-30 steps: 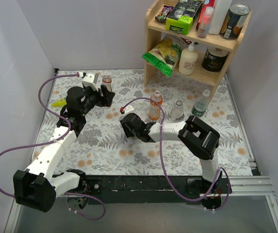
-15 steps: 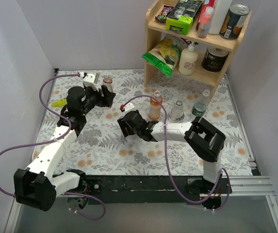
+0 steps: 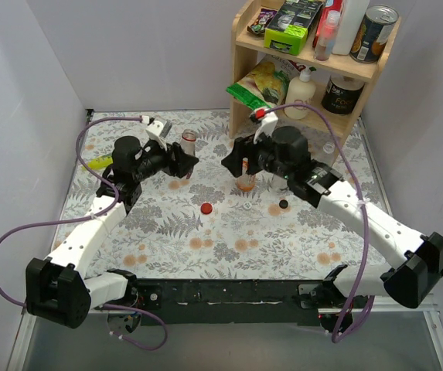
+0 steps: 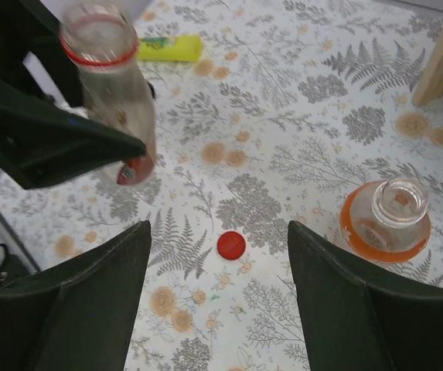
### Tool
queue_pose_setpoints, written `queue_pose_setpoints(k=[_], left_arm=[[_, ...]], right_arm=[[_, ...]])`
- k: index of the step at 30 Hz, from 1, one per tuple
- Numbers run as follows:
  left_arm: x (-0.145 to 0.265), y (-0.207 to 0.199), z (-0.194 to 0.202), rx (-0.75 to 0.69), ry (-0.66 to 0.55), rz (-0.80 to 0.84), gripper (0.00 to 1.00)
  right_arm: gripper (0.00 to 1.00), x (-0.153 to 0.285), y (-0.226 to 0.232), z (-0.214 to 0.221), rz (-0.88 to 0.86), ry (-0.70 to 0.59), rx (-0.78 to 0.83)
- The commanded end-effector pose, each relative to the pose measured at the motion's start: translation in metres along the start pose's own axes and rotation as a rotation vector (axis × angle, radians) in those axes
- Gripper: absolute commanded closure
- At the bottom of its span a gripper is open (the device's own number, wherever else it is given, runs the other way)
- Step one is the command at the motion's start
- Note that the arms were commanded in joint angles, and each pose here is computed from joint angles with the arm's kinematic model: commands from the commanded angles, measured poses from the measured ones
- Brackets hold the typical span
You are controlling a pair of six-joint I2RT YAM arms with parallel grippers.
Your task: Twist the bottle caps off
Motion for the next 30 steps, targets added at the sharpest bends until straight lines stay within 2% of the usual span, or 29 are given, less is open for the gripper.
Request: queue_pose_setpoints(k=[1, 2, 6, 12, 22, 25, 26, 27, 28, 29, 30], left_arm=[[0.0, -0.047, 0.009, -0.064, 0.05, 0.255, 0.67], [0.0, -0.052, 0.01, -0.07, 0.058, 0.278, 0.67], [0.0, -0.078, 0.023, -0.097, 0.094, 0.375, 0.67], [-0.002, -0.1, 0.038, -0.112, 0.135, 0.444, 0.66], [-0.001, -0.109, 0.041, -0.131, 0.135, 0.457, 0.67], [-0.001, -0.113, 0.043, -0.132, 0.144, 0.476, 0.66], [-0.001, -0.113, 0.045, -0.131, 0.148, 0.48, 0.66], [-0.001, -0.113, 0.045, -0.131, 0.148, 0.477, 0.65], [-0.001, -0.113, 0.045, -0.131, 0.147, 0.476, 0.57], [-0.001, -0.113, 0.044, -0.13, 0.143, 0.473, 0.5], [-0.002, -0.112, 0.043, -0.127, 0.139, 0.467, 0.41]], right_arm=[[0.21, 0.046, 0.027, -0.056, -0.252, -0.065, -0.06], [0.21, 0.052, 0.035, -0.07, -0.308, -0.079, -0.059], [0.22, 0.053, 0.045, -0.082, -0.372, -0.073, -0.065], [0.22, 0.033, 0.044, -0.066, -0.375, 0.002, -0.098], [0.28, 0.02, 0.038, -0.038, -0.358, 0.058, -0.137], [0.45, 0.017, 0.04, -0.034, -0.372, 0.057, -0.144], [0.58, 0.017, 0.041, -0.034, -0.379, 0.053, -0.146], [0.66, 0.016, 0.042, -0.036, -0.389, 0.044, -0.143], [0.75, 0.016, 0.043, -0.035, -0.399, 0.046, -0.143], [0.88, 0.016, 0.043, -0.035, -0.398, 0.045, -0.142], [0.93, 0.016, 0.042, -0.035, -0.392, 0.042, -0.136]])
Point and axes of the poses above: each gripper's point midway between its finger pads, its own x axis back along the fingers, its own y axis along the line the jaws close on, z = x × y, the point moved 1 cm from there along x, back along the fingers, and after that the axes turned 8 degrees about x, right-handed, at the moved point
